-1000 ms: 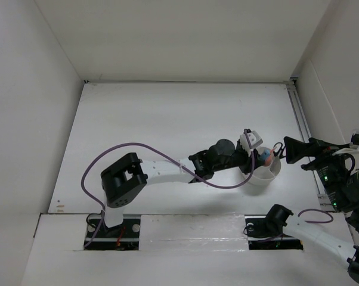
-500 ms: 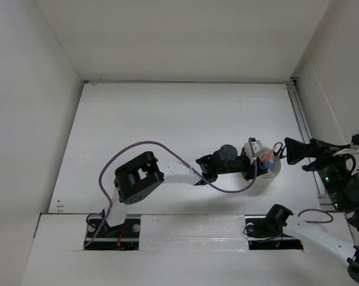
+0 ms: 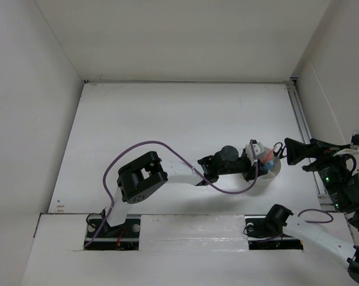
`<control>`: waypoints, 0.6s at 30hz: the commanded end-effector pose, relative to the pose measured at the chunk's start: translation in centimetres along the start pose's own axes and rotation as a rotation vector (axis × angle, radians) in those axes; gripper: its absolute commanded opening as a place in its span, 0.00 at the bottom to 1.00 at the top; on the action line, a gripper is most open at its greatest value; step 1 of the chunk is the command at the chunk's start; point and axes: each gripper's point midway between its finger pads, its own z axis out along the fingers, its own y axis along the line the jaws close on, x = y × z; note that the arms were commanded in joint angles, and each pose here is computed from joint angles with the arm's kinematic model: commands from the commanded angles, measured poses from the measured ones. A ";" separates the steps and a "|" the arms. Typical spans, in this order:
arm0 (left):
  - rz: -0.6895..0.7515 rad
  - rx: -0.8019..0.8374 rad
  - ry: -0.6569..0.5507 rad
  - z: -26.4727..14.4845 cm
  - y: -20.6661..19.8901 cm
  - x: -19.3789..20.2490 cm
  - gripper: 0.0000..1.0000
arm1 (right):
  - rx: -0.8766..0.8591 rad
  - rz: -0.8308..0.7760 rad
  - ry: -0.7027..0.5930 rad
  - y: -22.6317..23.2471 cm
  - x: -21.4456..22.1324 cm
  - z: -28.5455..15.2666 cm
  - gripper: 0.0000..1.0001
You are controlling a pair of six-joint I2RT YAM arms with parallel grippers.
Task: Sort the stationery into containers
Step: Place the stationery in the storage box.
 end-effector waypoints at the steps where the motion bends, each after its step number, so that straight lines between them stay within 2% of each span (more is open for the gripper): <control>1: 0.056 0.025 -0.112 0.7 -0.5 -3.6 0.00 | -0.029 -0.004 -0.012 0.3 -0.9 -0.4 0.99; 14: 0.031 0.021 -0.085 0.6 -0.2 -1.4 0.00 | -0.073 -0.021 -0.015 0.9 -0.8 -0.5 0.99; 18: 0.035 0.007 -0.111 0.2 -0.1 -2.4 0.00 | -0.085 -0.020 -0.027 0.9 -1.1 -0.7 0.99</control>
